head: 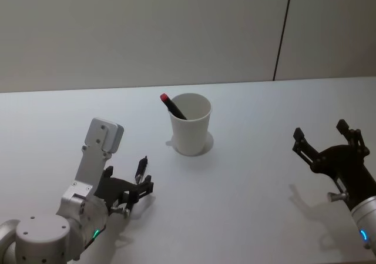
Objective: Place the pen into the pen holder.
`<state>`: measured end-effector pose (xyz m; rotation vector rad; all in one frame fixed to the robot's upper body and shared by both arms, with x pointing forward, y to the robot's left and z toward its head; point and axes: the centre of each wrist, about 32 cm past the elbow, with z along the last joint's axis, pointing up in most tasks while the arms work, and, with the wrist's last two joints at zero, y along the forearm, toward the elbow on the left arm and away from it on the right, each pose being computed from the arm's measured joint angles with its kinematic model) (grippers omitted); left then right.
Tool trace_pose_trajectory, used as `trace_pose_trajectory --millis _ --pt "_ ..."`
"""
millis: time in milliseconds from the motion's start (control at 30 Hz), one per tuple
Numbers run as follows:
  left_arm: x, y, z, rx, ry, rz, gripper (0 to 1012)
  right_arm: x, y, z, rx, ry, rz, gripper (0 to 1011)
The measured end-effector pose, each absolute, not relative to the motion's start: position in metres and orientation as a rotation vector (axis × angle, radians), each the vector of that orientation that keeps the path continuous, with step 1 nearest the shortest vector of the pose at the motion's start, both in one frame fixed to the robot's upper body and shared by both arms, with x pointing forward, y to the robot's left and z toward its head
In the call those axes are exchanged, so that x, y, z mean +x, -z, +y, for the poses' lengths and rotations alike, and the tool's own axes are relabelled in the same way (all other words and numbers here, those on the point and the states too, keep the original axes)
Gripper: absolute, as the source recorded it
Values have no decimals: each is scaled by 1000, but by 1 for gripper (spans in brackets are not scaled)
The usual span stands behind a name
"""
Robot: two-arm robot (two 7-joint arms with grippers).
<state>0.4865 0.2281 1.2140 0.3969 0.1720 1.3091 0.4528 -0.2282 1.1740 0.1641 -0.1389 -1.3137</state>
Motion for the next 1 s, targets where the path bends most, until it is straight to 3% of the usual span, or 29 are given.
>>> trace_pose_trajectory --millis 600,633,733,1000 --pt "486 -1209 223 444 -1295 189 980 453 -1174 -228 164 1314 -139 1002" --pt "486 -1209 223 448 -1293 190 914 453 -1174 -228 164 1314 -139 1002" --pt "486 -1208 222 452 -1290 191 864 453 -1174 -228 164 1314 -139 1002" --pt "487 -1207 221 458 -1288 195 603 453 -1174 -228 164 1314 -139 1002"
